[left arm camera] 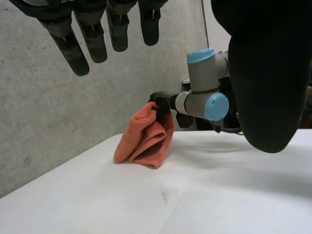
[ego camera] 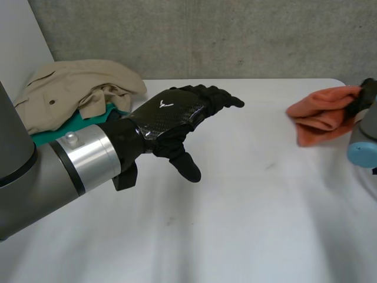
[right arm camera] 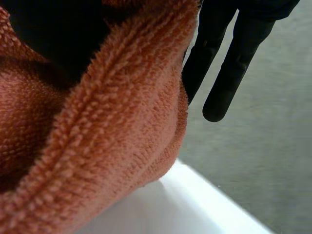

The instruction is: Fold the laundry.

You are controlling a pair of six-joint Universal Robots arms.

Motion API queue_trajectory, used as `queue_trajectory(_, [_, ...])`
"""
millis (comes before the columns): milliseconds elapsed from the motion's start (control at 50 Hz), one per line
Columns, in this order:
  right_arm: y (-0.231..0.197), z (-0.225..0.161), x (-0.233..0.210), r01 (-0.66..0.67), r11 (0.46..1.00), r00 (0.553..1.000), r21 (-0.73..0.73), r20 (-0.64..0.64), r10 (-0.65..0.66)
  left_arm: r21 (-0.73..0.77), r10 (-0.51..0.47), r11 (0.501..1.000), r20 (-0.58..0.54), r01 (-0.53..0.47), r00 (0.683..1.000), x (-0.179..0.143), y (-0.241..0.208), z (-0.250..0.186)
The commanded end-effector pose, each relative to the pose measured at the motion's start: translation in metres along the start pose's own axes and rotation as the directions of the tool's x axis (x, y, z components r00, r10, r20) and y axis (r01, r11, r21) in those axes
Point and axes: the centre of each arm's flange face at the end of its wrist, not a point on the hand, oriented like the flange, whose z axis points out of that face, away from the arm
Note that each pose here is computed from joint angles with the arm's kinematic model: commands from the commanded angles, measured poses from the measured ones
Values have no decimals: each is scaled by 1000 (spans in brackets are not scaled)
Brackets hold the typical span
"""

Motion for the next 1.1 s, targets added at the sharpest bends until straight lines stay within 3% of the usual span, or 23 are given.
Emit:
queue_trajectory(20, [17,30,27,26,1000,1000,-1,-11,-26,10,5,1000,0,-5,1000,4,0,2])
queue_trajectory(220, [14,42,46,28,1000,999,8,17,-29,17,12,1000,-10,-12,1000,9,1,12])
queue_trajectory(340, [7,31,43,42,996,998,-82,39,-39,8,6,1000,1,-6,1000,11,4,13])
queue_trajectory(440, [-18,3,44,172,974,985,-149,0,-174,0,-1,1000,8,1,1000,10,6,10])
queue_trajectory(500, [-34,-8,46,261,958,964,-119,-22,-265,2,-2,1000,17,1,1000,9,6,6])
queue_trajectory(580, [-65,-26,45,419,908,905,-28,-71,-420,0,-6,1000,31,6,999,6,6,2])
queue_trajectory(680, [-125,-47,41,588,793,800,157,-253,-543,12,-2,1000,54,1,999,1,2,-3])
queue_trajectory(760, [-168,-68,20,575,736,816,356,-318,-483,44,10,999,98,-15,995,-7,-9,-7])
queue_trajectory(820, [-190,-94,-8,515,680,855,522,-260,-448,92,11,995,192,-29,981,-22,-24,-12])
queue_trajectory(840, [-192,-102,-17,496,664,862,559,-225,-455,110,9,993,230,-36,973,-28,-29,-14])
queue_trajectory(900, [-188,-135,-50,416,628,854,658,-45,-518,182,-10,980,421,-74,907,-61,-45,-21])
queue_trajectory(920, [-184,-144,-58,388,628,841,675,19,-540,217,-15,969,522,-116,853,-79,-55,-27])
queue_trajectory(940, [-180,-151,-64,365,634,828,682,73,-555,226,-14,965,558,-135,830,-87,-58,-28])
queue_trajectory(980, [-161,-177,-82,292,688,763,665,272,-587,224,-10,959,637,-173,771,-108,-61,-32])
queue_trajectory(1000, [-152,-186,-87,279,717,733,638,341,-589,184,17,962,702,-204,712,-136,-57,-33])
queue_trajectory(1020, [-144,-194,-91,269,748,706,606,405,-582,147,50,963,725,-226,687,-149,-53,-33])
queue_trajectory(1040, [-128,-209,-94,279,815,659,508,516,-547,116,74,966,737,-233,672,-161,-49,-32])
queue_trajectory(1060, [-122,-215,-95,288,836,645,467,550,-530,38,138,967,754,-253,642,-183,-37,-29])
queue_trajectory(1100, [-97,-231,-93,350,883,611,314,638,-469,-40,203,962,761,-269,616,-207,-24,-25])
